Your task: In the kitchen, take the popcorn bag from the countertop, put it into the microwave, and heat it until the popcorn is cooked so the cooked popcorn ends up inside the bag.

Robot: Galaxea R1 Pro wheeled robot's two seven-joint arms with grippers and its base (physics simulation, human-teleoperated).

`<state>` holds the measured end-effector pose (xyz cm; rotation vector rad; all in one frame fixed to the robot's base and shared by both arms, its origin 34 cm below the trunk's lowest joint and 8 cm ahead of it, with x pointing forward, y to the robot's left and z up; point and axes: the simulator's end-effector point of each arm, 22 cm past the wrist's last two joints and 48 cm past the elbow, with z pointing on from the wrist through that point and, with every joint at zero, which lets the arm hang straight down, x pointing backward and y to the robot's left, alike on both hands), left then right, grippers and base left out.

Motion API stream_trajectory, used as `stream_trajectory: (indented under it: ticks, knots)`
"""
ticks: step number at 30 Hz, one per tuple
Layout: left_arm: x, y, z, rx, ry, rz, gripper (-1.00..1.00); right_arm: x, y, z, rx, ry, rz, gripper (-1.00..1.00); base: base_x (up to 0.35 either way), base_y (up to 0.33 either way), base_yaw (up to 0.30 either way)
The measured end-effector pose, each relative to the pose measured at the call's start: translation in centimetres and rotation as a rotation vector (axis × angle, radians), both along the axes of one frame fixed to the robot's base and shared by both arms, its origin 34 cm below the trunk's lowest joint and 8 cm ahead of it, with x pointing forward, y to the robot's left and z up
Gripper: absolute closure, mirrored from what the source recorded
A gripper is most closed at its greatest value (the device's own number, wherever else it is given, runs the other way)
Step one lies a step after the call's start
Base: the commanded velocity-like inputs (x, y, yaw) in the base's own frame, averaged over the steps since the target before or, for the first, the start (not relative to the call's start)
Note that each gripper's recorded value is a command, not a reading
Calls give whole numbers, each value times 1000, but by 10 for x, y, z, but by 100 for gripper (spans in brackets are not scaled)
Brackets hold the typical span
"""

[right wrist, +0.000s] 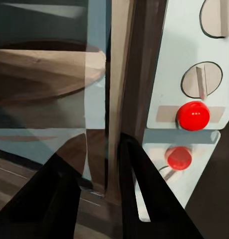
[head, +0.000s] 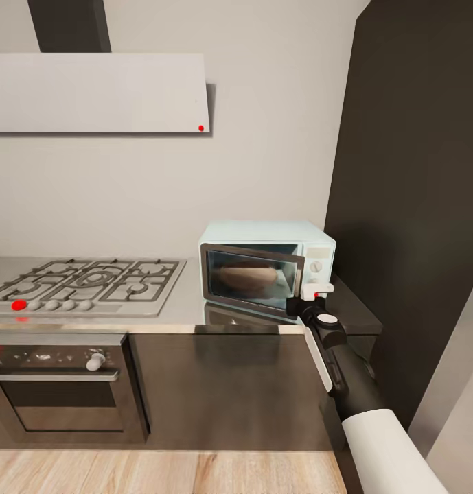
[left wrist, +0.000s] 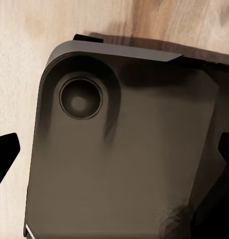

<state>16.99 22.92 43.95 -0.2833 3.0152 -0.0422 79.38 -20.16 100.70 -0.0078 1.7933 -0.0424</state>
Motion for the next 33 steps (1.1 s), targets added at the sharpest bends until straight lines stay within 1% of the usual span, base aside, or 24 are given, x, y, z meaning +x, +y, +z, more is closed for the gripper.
stream_trajectory:
  ticks: [6, 7, 8, 9, 14, 20, 22, 24, 26, 27, 31, 33]
  knots:
    - [0, 0, 0, 0, 0, 0, -100, 0, 0, 0, 3, 0, 0, 100, 0, 0, 0]
    - [0, 0, 0, 0, 0, 0, -100, 0, 0, 0, 5, -1, 0, -100, 0, 0, 0]
    - [0, 0, 0, 0, 0, 0, -100, 1, -8, 1, 17, -2, -16, -100, 0, 0, 0]
    - [0, 0, 0, 0, 0, 0, -100, 0, -17, 1, 4, -2, -39, -100, 0, 0, 0]
    - [0, 0, 0, 0, 0, 0, -100, 0, -18, 2, 1, -4, -40, -100, 0, 0, 0]
    - [0, 0, 0, 0, 0, 0, -100, 0, -17, 8, -1, -13, -26, -100, 0, 0, 0]
    - [0, 0, 0, 0, 0, 0, -100, -2, -16, 20, 4, -36, -20, -100, 0, 0, 0]
    - [0, 0, 0, 0, 0, 0, -100, -4, -11, 26, 10, -33, 2, -100, 0, 0, 0]
    - [0, 0, 0, 0, 0, 0, -100, -7, -1, 30, 20, -19, 55, -100, 0, 0, 0]
    - [0, 0, 0, 0, 0, 0, -100, -8, 1, 32, 20, -19, 70, -100, 0, 0, 0]
    - [0, 0, 0, 0, 0, 0, -100, -10, -13, 29, -5, 6, 106, -100, 0, 0, 0]
    - [0, 0, 0, 0, 0, 0, -100, -12, -13, 27, -9, 18, 143, -100, 0, 0, 0]
